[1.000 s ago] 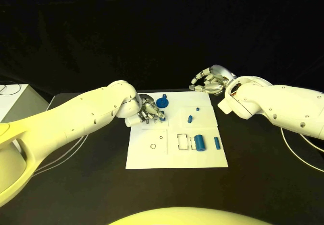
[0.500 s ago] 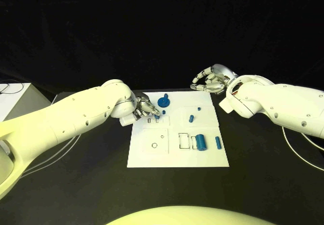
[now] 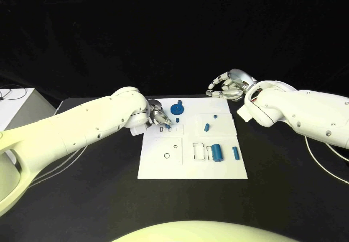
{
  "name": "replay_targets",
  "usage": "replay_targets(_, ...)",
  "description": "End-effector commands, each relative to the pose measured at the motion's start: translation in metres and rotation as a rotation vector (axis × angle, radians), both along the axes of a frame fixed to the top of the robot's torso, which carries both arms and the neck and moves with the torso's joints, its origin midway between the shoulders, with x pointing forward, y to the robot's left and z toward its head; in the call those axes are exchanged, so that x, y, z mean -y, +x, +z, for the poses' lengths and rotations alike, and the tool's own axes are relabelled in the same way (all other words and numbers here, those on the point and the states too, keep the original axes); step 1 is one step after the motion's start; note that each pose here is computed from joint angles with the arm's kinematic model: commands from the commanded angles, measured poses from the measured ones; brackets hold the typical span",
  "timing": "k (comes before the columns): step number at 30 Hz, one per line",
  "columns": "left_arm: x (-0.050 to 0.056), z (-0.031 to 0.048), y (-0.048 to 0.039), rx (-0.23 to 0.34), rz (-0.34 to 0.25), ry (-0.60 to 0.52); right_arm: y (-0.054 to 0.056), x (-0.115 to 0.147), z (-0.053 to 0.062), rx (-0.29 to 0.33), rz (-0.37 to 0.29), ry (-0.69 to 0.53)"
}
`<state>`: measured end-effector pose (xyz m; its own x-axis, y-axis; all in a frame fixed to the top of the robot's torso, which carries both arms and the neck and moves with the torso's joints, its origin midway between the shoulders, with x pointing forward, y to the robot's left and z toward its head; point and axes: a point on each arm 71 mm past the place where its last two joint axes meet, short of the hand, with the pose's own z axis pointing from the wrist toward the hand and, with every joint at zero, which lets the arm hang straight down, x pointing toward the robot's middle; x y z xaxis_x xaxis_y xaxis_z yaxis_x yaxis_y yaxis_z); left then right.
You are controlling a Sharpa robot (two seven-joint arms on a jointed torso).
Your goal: Assemble the parts on the task board
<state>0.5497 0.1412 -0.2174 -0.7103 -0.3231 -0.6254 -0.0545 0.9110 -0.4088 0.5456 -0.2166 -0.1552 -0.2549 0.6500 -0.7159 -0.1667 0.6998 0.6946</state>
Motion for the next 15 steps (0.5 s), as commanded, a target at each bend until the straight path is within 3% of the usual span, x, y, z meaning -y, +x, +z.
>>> replay_targets(1, 0.003, -0.0006, 0.0009, 0.047, -0.019, 0.048, 0.000, -0.001, 0.000, 0.000, 0.010, -0.008)
replay_targets(7, 0.012, -0.0047, -0.0021, 0.060, -0.037, 0.056, 0.000, -0.002, 0.000, -0.001, 0.012, -0.008)
replay_targets(15, 0.015, -0.0051, -0.0032, 0.088, -0.038, 0.058, -0.001, -0.002, 0.000, -0.002, 0.013, -0.008)
